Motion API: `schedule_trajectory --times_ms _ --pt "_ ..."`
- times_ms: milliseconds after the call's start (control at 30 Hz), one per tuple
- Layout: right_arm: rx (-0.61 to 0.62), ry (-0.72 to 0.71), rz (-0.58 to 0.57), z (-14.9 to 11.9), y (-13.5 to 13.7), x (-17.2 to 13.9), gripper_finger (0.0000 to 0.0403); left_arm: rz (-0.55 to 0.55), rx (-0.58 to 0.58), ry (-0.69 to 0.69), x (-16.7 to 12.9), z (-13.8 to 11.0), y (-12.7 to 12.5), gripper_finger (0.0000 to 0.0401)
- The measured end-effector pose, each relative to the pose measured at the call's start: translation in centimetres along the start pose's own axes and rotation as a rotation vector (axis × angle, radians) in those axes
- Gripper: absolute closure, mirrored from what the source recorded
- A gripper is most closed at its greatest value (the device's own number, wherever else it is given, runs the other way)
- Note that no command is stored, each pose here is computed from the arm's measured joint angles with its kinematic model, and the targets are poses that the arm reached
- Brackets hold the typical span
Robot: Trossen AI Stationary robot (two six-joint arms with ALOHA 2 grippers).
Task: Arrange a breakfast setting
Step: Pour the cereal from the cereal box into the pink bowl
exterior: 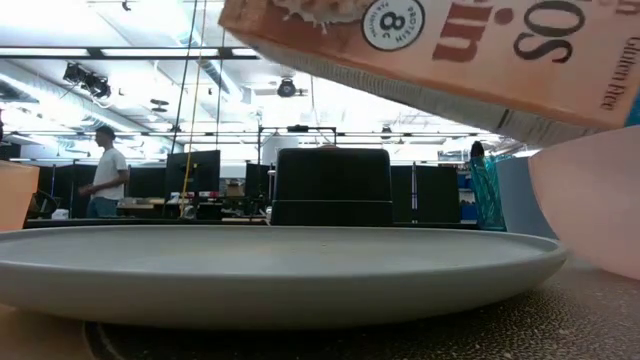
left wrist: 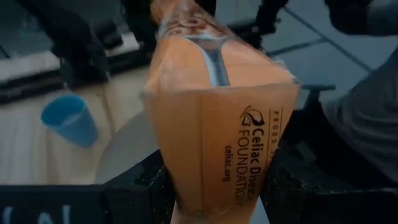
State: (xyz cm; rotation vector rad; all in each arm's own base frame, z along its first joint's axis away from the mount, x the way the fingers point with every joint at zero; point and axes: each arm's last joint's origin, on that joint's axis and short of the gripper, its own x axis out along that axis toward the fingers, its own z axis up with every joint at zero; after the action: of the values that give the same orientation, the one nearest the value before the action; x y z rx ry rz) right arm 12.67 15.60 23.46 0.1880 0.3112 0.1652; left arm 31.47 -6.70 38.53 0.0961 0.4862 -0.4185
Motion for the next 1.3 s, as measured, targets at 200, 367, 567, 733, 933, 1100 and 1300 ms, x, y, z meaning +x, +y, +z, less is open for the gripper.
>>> schedule_trajectory --times_ms 200,367,567,733,933,1100,1300 --pt "0.003 0.004 0.02 0.0 0.1 0.0 0.0349 -0.04 -0.004 -0.02 0.1 0.3 -0.1 0.0208" --pt "-0.001 0.002 0.023 0.0 0.2 0.0 0.0349 -0.022 0.008 0.037 0.7 -0.3 -0.2 0.0208" --pt "-0.011 -0.003 -0.002 -0.1 0.1 0.0 0.0349 0.008 -0.003 0.033 0.8 -0.2 -0.4 0.0208" --pt "-0.008 -0.001 0.0 -0.1 0.1 0.0 0.0349 0.006 -0.011 0.036 0.8 -0.2 -0.4 0.0208" --pt "-0.002 -0.007 -0.005 0.0 0.1 0.0 0.0349 -0.004 0.032 0.031 0.8 -0.1 -0.6 0.0208" --pt "0.002 -0.008 -0.001 0.0 0.1 0.1 0.0349 0.013 0.0 0.03 0.7 -0.1 -0.6 0.0207" --pt "0.002 -0.004 0.008 0.0 0.2 0.2 0.0349 0.006 -0.004 0.026 0.8 0.0 -0.7 0.0207"
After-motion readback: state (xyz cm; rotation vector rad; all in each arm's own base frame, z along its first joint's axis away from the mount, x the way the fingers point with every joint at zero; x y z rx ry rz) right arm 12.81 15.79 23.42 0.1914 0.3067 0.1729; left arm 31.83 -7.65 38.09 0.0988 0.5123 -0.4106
